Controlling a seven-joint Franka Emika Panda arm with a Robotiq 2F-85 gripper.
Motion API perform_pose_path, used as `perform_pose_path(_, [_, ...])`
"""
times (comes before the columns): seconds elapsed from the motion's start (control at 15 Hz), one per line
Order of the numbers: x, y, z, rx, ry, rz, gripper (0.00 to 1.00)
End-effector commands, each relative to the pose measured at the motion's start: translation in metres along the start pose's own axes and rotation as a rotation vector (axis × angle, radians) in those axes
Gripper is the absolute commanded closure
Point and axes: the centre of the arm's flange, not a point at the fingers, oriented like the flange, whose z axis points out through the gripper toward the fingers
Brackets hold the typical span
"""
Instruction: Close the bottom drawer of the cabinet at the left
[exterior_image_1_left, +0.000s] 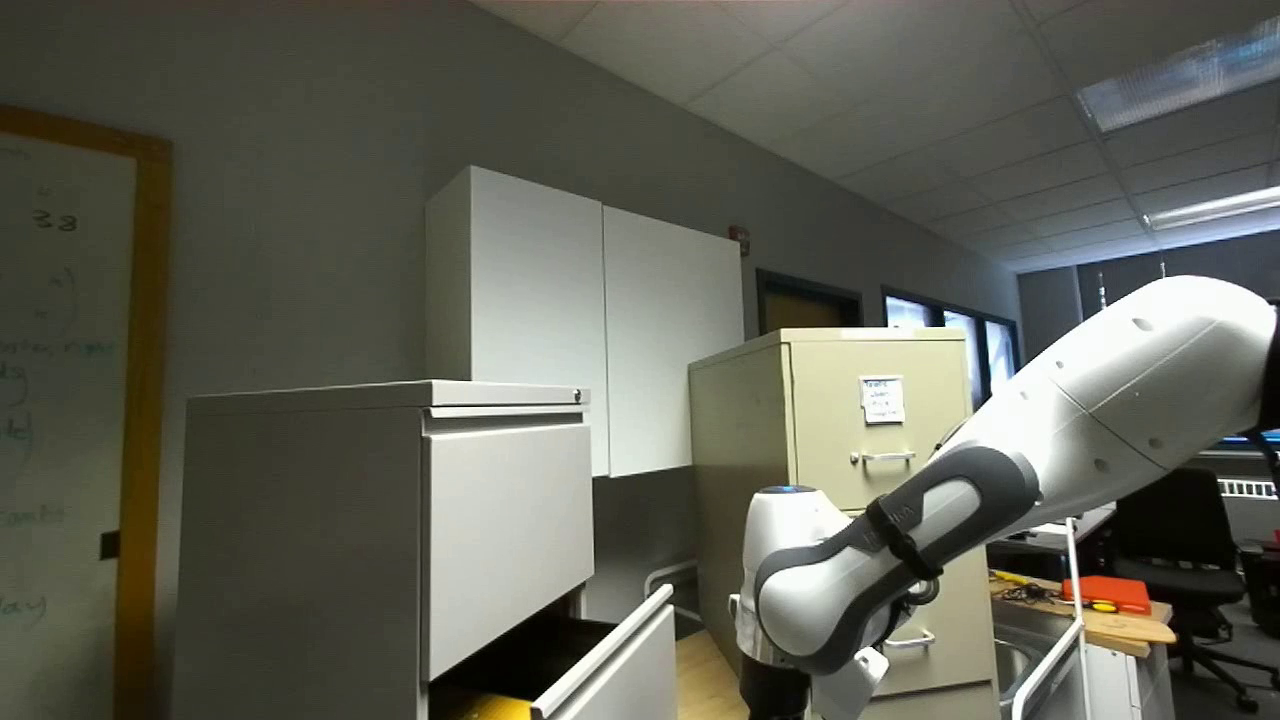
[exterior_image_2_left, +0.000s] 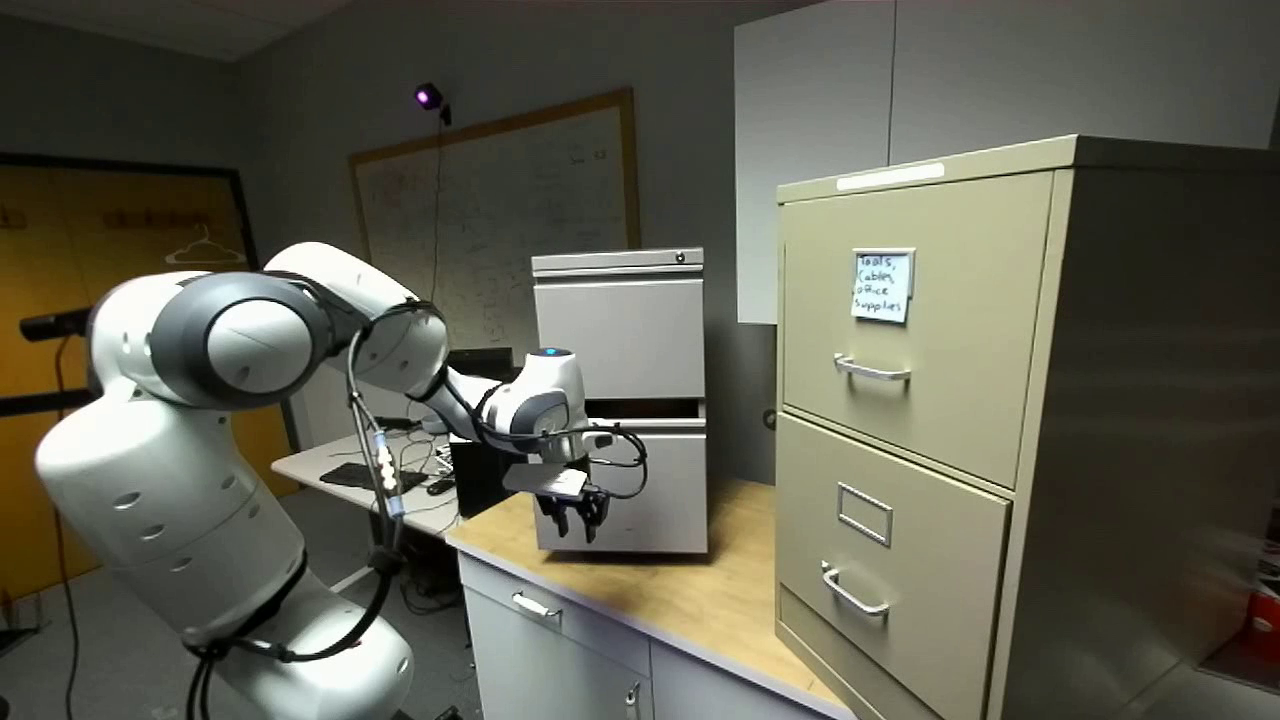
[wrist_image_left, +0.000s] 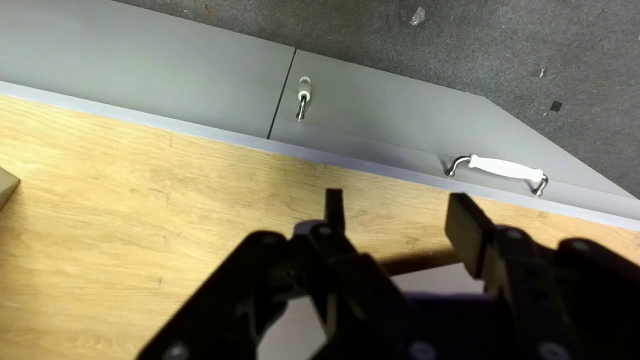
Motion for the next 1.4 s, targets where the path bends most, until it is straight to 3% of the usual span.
perform_pose_path(0.0, [0.0,0.0,0.0,0.0,0.0,0.0,0.42])
perform_pose_path(0.2, [0.0,0.0,0.0,0.0,0.0,0.0,0.42])
perform_pose_path(0.27, [-0.001,-0.001,0.005,-0.003,0.002,-0.004,0.17])
perform_pose_path(0.33, [-0.001,-0.001,0.007,-0.007,0.002,0.0,0.17])
perform_pose_path(0.47, [0.003,-0.003,0.007,-0.014,0.021,0.003,0.04])
perform_pose_path(0.6, [0.01,-0.005,0.002,-0.027,0.046,0.006,0.0])
perform_pose_path(1.0, [0.028,-0.007,-0.031,-0.06,0.152,-0.026,0.0])
perform_pose_path(1.07, [0.032,-0.005,-0.04,-0.074,0.179,-0.03,0.04])
perform_pose_path(1.13, [0.035,-0.003,-0.048,-0.084,0.209,-0.036,0.26])
perform_pose_path(1.33, [0.051,0.009,-0.073,-0.123,0.339,-0.052,0.37])
